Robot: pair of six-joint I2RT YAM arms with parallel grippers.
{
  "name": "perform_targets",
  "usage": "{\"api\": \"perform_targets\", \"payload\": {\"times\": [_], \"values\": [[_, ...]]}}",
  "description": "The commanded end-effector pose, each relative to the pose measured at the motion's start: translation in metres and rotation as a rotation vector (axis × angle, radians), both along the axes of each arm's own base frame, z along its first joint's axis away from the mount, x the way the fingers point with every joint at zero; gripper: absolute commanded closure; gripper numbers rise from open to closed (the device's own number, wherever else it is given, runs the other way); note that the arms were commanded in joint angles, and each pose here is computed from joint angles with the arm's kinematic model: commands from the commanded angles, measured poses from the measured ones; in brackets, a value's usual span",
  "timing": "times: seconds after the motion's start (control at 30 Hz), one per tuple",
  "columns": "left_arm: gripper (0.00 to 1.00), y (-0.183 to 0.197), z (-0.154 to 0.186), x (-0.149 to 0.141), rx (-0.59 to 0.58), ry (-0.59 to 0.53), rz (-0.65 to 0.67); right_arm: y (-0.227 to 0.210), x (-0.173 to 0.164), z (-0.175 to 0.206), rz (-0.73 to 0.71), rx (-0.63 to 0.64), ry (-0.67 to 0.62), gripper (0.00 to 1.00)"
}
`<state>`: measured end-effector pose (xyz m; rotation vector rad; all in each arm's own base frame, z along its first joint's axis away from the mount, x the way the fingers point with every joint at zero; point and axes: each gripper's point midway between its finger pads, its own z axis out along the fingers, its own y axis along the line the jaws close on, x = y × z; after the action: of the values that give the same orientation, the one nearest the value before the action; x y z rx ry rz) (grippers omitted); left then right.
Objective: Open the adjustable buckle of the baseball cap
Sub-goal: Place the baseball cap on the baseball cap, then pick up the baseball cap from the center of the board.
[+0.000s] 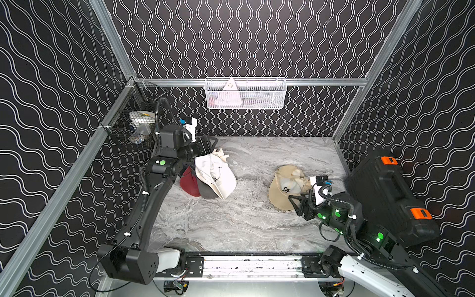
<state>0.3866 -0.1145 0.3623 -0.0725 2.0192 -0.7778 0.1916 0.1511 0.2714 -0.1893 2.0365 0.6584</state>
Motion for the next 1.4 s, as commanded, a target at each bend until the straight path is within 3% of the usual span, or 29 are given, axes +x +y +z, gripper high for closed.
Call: {"api": "perform_targets", "payload": {"times": [0.0, 0.3, 0.67, 1.37], "values": [[0.36, -0.018, -0.002, -0.007, 0.046, -0.008, -0.051, -0.002, 0.002, 0.003, -0.027, 0.022, 0.004, 0.3], [0.36, -0.065, -0.04, -0.048, 0.105, 0.052, -0.18, 0.001, 0.014, 0.005, -0.041, -0.072, 0.013, 0.28], [0.36, -0.107, -0.09, -0.092, 0.172, 0.132, -0.292, 0.005, 0.023, -0.004, -0.082, -0.046, 0.058, 0.27], [0.37, -0.205, -0.132, -0.106, 0.219, 0.188, -0.479, -0.071, -0.009, 0.02, -0.259, -0.111, -0.004, 0.22]]}}
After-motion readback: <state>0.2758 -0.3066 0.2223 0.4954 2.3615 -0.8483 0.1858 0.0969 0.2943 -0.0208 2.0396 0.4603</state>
